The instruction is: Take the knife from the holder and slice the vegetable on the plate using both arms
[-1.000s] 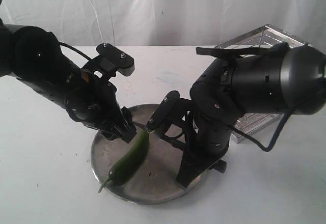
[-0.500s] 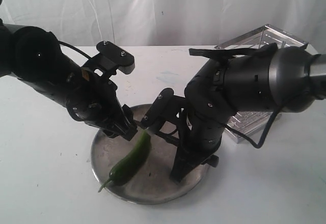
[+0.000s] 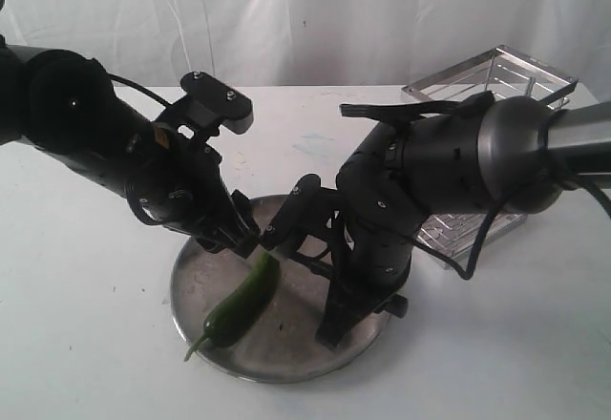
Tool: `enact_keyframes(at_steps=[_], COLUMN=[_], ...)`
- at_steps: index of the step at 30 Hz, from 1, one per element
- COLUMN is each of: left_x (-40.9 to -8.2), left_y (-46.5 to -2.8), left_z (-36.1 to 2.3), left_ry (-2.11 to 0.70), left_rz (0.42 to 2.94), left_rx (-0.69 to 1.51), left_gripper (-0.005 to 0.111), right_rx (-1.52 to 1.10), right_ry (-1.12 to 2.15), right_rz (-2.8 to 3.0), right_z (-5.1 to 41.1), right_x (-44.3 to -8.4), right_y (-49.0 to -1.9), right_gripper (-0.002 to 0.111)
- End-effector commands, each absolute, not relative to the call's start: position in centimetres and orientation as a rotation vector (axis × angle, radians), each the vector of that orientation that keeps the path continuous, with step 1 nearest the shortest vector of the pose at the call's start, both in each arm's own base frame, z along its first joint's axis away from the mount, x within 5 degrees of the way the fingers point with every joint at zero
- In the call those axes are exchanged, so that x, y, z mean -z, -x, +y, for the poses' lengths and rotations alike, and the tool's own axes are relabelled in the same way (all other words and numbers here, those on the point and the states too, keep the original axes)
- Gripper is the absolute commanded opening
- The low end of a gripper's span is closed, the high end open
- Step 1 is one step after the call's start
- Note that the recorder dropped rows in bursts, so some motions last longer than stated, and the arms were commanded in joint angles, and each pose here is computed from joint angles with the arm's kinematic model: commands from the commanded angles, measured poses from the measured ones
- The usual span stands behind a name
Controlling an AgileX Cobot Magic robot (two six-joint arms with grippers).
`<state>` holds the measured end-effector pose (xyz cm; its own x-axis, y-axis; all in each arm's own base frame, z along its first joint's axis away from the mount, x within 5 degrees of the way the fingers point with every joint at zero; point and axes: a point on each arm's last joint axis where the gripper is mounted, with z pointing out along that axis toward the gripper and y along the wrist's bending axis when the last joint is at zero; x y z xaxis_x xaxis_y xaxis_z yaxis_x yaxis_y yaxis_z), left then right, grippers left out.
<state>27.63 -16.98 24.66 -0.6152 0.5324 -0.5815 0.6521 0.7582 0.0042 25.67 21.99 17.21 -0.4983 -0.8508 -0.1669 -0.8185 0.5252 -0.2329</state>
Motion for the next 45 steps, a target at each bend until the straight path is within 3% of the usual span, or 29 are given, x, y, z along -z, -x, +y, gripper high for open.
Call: enact_keyframes(at_steps=[1, 4, 10, 18, 25, 29, 45], left_x=[-23.2, -22.2, -22.2, -21.5, -22.1, -21.4, -19.1], left_y=[-28.1, -28.8, -30.7, -31.2, -31.4, -33.0, -34.5], left_z=[-17.2, -17.5, -15.7, -13.5, -15.5, -14.9, -14.4], left_ry=[-0.876, -0.823, -0.565, -0.563, -0.665, -0.637, -0.589], left_rz=[2.427, 2.433, 2.432, 2.516, 2.388, 2.402, 2.424], left_rx=[0.279, 0.283, 0.302, 0.364, 0.691, 0.896, 0.937], left_gripper=[0.063, 0.057, 0.001, 0.0, 0.0, 0.0, 0.0], right_rx=[0.192, 0.193, 0.195, 0.196, 0.199, 0.206, 0.213], right_ry=[1.423, 1.424, 1.429, 1.435, 1.443, 1.449, 1.463], right_rz=[2.492, 2.494, 2.492, 2.489, 2.489, 2.498, 2.506], right_z=[22.0, 22.0, 22.0, 22.0, 21.9, 21.9, 21.9], right_x=[-17.3, -17.3, -17.3, -17.3, -17.3, -17.1, -16.9], right_y=[-25.7, -25.7, -25.7, -25.7, -25.7, -25.7, -25.6], right_gripper=[0.0, 0.0, 0.0, 0.0, 0.0, 0.0, 0.0])
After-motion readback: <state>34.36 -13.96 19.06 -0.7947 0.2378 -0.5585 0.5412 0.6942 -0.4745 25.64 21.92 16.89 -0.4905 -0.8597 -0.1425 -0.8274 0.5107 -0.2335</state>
